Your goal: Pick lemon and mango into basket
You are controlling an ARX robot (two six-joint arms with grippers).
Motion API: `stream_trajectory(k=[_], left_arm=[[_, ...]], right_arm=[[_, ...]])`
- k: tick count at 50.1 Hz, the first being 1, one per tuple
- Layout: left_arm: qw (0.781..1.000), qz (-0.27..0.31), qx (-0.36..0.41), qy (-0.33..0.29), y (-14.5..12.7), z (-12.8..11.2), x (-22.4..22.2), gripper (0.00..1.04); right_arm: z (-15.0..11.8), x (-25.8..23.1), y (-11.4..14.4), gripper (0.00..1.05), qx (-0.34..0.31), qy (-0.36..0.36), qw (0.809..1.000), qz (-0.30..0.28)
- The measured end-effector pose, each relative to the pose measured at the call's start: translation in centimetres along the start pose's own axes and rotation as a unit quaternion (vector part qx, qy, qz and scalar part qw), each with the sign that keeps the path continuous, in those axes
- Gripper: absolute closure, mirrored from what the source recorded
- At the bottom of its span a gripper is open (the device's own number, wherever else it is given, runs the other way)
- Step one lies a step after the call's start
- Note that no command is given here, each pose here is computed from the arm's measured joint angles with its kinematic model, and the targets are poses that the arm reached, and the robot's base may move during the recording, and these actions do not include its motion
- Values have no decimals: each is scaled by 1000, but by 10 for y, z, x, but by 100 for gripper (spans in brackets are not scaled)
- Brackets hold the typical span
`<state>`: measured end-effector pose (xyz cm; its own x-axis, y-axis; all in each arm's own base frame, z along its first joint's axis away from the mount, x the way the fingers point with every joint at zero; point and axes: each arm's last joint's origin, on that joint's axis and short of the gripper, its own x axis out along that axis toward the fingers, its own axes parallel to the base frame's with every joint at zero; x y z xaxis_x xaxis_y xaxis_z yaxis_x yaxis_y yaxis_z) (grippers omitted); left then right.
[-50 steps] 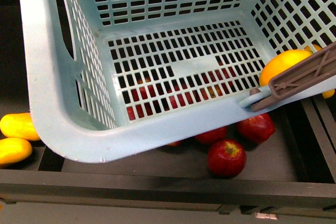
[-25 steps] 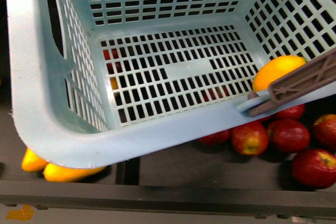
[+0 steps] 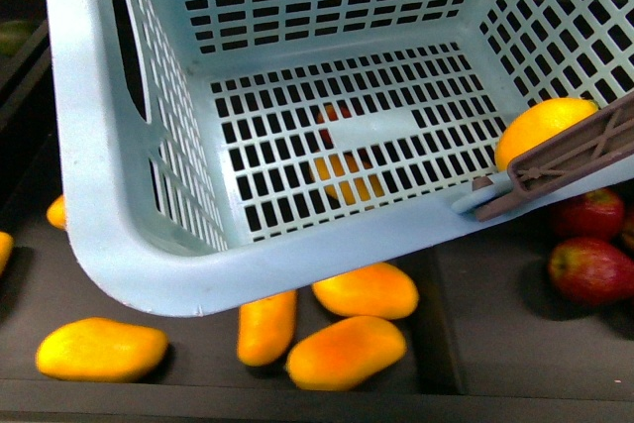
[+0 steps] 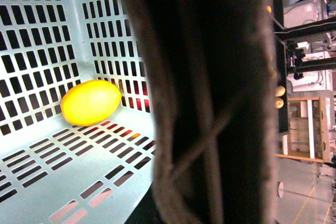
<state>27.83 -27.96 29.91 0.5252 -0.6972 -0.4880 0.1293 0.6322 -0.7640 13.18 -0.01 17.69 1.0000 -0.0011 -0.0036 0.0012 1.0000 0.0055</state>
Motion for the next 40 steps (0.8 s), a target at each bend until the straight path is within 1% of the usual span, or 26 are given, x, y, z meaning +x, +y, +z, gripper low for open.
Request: stream_trajectory(k=[40], left_arm=[[1000,1,0,-3,0,1,0,100]], right_arm=[[0,0,0,9,0,0,1000,0]])
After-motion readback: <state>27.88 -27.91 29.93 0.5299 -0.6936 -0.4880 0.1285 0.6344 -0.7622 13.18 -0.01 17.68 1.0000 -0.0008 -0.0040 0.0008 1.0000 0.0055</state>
